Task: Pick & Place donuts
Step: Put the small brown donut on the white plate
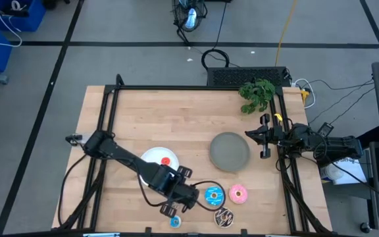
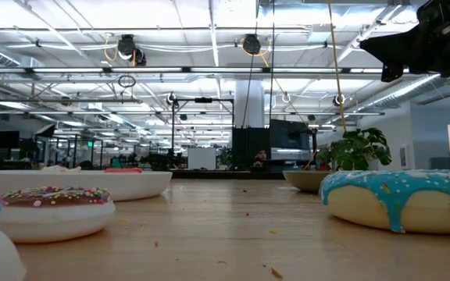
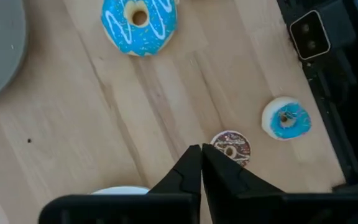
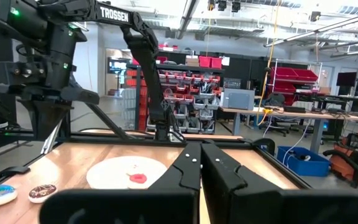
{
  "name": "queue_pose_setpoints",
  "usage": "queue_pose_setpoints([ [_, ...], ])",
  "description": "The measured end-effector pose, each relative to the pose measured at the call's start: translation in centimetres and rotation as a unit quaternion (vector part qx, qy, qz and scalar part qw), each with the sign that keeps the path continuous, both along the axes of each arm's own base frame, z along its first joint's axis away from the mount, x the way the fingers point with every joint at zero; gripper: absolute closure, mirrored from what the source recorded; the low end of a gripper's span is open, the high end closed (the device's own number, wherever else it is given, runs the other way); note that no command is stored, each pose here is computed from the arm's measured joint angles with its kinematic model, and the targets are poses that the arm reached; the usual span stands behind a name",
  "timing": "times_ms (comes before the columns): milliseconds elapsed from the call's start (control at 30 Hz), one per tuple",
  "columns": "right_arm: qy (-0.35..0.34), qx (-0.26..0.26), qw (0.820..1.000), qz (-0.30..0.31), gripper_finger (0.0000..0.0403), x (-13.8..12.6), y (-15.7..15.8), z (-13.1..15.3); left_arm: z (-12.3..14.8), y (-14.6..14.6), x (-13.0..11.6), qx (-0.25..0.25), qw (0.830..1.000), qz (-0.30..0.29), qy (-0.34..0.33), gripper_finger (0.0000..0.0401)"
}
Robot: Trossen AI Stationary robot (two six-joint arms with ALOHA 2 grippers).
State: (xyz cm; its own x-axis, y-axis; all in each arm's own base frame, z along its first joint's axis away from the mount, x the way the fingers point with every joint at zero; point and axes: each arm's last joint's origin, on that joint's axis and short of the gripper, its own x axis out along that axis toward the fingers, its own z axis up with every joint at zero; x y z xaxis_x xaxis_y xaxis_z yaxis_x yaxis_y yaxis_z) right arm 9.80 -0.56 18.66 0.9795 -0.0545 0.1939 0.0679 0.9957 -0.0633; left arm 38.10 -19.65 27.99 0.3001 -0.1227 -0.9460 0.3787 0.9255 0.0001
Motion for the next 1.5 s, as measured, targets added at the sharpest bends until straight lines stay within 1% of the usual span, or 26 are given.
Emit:
queue_pose_setpoints([
  [133, -0.001, 0.000, 1.000, 0.000, 0.0403, 0.0, 0.0, 0.0, 0.0, 0.0, 0.0, -0.005, 1.000, 0.018, 0.004, 0.0397],
  [300, -0.004, 0.000, 1.000, 0.000, 0.0403, 0.0, 0.0, 0.1, 0.0, 0.0, -0.1, -0.006, 1.000, 0.024, 0.006, 0.0380],
  [400, -0.004, 0.000, 1.000, 0.000, 0.0403, 0.0, 0.0, 0.1, 0.0, 0.0, -0.1, 0.003, 1.000, 0.013, 0.002, 0.0378],
  [500, -0.006, -0.001, 1.000, 0.000, 0.0403, 0.0, 0.0, 0.1, 0.0, -0.1, -0.1, 0.030, 0.999, 0.000, -0.011, 0.0387],
  [600, -0.007, -0.001, 1.000, 0.000, 0.0403, 0.0, 0.0, 0.1, 0.0, -0.2, -0.3, 0.080, 0.996, -0.007, -0.030, 0.0397],
  [700, -0.007, -0.001, 1.000, 0.000, 0.0403, 0.0, 0.0, 0.1, -1.1, -0.3, -0.3, 0.116, 0.993, -0.014, -0.009, 0.0389],
  [767, -0.007, -0.001, 1.000, 0.000, 0.0403, 0.0, 0.0, 0.1, -2.4, -0.6, 0.1, 0.120, 0.993, -0.009, 0.003, 0.0372],
  [800, -0.007, -0.001, 1.000, 0.000, 0.0403, 0.0, 0.0, 0.1, -2.9, -0.8, 0.4, 0.114, 0.993, -0.007, 0.003, 0.0362],
  [933, -0.010, -0.001, 1.000, 0.000, 0.0403, 0.0, 0.0, 0.2, -3.7, -1.7, 1.5, 0.036, 0.999, -0.013, -0.005, 0.0308],
  [1000, -0.010, -0.001, 1.000, 0.000, 0.0403, 0.0, 0.0, 0.2, -4.1, -1.9, 1.8, 0.022, 1.000, -0.018, -0.003, 0.0276],
  [1167, -0.009, -0.001, 1.000, 0.000, 0.0403, 0.0, 0.0, 0.2, -4.6, -2.1, 1.4, 0.019, 0.999, -0.034, 0.025, 0.0196],
  [1300, -0.009, -0.001, 1.000, 0.000, 0.0403, 0.0, 0.0, 0.2, -4.6, -2.2, 1.1, 0.015, 0.998, -0.048, 0.036, 0.0153],
  [1400, -0.009, -0.001, 1.000, 0.000, 0.0403, 0.0, 0.0, 0.2, -5.8, -2.6, 1.3, 0.021, 0.997, -0.055, 0.050, 0.0128],
  [1500, -0.007, 0.000, 1.000, 0.000, 0.0403, 0.0, 0.0, 0.1, -8.0, -3.2, 1.3, 0.035, 0.994, -0.071, 0.082, 0.0107],
])
